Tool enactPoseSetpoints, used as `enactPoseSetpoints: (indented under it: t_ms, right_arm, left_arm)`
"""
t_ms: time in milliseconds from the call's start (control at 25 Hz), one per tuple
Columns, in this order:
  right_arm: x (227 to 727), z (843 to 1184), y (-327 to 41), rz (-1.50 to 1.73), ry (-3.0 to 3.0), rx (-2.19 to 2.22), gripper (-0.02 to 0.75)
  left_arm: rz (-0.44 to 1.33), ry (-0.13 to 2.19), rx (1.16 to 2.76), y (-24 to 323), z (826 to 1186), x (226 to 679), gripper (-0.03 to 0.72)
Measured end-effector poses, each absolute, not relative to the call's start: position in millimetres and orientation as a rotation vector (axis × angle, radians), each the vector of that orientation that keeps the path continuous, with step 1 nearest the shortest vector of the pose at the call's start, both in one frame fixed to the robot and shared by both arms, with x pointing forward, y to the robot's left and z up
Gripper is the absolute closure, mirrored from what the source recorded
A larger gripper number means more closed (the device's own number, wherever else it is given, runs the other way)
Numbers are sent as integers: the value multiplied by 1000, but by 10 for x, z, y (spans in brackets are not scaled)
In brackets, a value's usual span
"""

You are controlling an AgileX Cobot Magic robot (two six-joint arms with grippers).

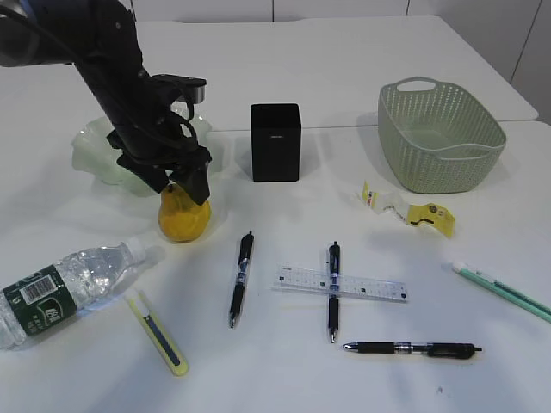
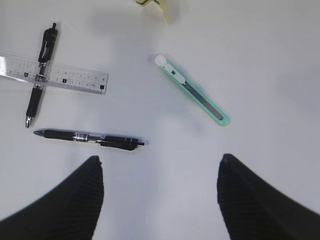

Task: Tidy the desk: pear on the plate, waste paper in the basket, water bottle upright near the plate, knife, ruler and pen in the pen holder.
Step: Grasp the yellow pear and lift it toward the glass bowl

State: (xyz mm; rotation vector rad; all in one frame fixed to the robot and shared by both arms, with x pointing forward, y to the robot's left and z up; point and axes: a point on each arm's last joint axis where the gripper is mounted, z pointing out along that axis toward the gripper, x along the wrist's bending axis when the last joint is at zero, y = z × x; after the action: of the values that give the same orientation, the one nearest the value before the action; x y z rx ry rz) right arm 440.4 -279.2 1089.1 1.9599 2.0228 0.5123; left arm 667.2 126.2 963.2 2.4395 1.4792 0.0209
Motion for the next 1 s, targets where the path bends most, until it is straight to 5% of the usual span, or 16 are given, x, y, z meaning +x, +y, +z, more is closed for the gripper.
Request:
enactPoseSetpoints:
  t_ms: [1000]
  right_arm:
    - [4404, 10891, -2792, 513, 2020, 1964, 186]
  left_arm:
    - [-25, 1502, 2481, 1260, 9439, 6680, 153]
